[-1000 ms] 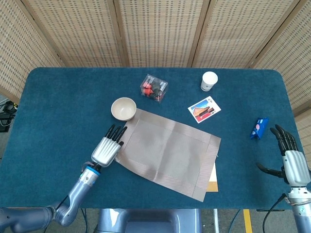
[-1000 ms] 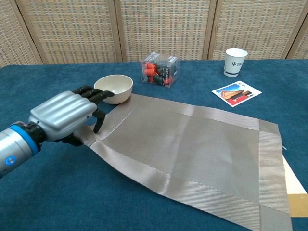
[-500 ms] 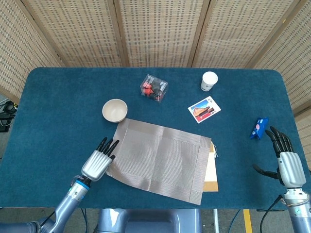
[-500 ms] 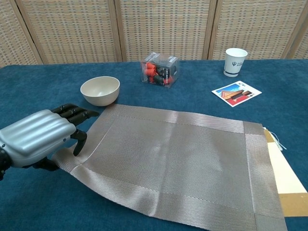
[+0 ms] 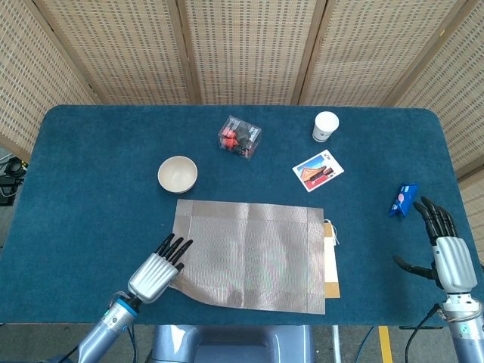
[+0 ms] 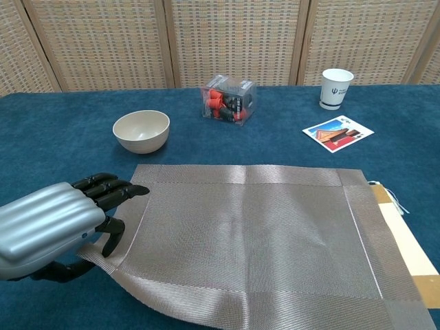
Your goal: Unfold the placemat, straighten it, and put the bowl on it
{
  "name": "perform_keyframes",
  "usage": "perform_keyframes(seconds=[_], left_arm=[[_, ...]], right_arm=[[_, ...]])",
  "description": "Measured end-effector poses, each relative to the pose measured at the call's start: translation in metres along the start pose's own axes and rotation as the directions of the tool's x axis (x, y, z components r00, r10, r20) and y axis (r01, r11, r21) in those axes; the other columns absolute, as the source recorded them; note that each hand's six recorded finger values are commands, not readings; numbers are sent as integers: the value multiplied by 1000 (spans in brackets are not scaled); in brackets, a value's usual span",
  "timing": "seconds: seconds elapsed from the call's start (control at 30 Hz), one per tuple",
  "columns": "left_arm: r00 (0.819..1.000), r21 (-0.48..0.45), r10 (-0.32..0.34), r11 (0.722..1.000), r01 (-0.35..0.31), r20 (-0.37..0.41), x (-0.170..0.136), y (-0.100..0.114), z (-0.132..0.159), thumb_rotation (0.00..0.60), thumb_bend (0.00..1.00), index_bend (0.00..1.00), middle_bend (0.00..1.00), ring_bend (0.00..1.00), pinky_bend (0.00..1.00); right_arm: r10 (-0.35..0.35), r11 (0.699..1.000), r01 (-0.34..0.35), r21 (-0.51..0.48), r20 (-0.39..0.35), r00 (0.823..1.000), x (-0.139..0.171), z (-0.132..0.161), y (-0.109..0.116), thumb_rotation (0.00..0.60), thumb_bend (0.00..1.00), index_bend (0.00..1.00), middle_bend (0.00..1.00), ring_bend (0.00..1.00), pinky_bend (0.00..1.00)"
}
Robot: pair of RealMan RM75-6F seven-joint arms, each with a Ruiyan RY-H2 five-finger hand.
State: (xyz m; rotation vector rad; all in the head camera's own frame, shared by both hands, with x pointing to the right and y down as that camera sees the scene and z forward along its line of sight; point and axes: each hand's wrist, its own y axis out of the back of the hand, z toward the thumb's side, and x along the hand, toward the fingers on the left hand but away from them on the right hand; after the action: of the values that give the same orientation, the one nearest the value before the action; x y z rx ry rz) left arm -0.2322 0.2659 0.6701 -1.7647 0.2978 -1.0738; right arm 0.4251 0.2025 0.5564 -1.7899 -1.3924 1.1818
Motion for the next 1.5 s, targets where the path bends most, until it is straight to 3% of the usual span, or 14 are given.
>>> perform_keyframes(seconds=[0.4, 0.47, 0.53, 0.63, 0.73, 0.9, 1.07, 1.27, 1.5], left_arm=[[998, -28, 1, 1000, 1, 60, -11, 2, 10, 600, 556, 794, 0, 0, 0], [998, -35, -2, 999, 5, 68, -12, 2, 10, 600, 466, 672, 0, 0, 0], [997, -39, -8, 999, 10, 73, -13, 2, 9, 600, 331, 408, 0, 0, 0], [997, -51, -10, 999, 14, 75, -15, 2, 7, 600, 194, 133, 0, 0, 0], [997, -68, -7, 998, 12, 75, -16, 4, 4, 600, 95, 47, 0, 0, 0], [997, -124, 22, 992, -13, 72, -22, 14, -5, 600, 65, 35, 0, 0, 0], [993, -160, 112, 982, -103, 47, -29, 37, -26, 600, 69, 43, 0, 0, 0], [985, -166, 161, 972, -169, -57, -12, 55, -59, 600, 87, 86, 0, 0, 0], [971, -121, 155, 976, -178, -183, 27, 63, -96, 600, 90, 128, 0, 0, 0]], right_arm=[[3, 1000, -3, 3, 3, 1000, 0, -1, -1, 600, 131, 88, 0, 0, 0], [4, 1000, -4, 2, 4, 1000, 0, -1, -1, 600, 132, 88, 0, 0, 0], [4, 1000, -4, 2, 4, 1000, 0, -1, -1, 600, 132, 88, 0, 0, 0], [4, 1000, -4, 2, 4, 1000, 0, -1, -1, 600, 131, 88, 0, 0, 0], [5, 1000, -5, 2, 3, 1000, 0, -1, -1, 600, 131, 88, 0, 0, 0], [4, 1000, -4, 1, 3, 1000, 0, -1, 0, 600, 131, 88, 0, 0, 0], [7, 1000, -7, 3, 1, 1000, 0, 0, -2, 600, 132, 88, 0, 0, 0], [18, 1000, -18, 11, -1, 1000, 1, 1, -5, 600, 131, 88, 0, 0, 0], [18, 1000, -19, 14, 11, 1000, -1, -3, -5, 600, 132, 88, 0, 0, 0]])
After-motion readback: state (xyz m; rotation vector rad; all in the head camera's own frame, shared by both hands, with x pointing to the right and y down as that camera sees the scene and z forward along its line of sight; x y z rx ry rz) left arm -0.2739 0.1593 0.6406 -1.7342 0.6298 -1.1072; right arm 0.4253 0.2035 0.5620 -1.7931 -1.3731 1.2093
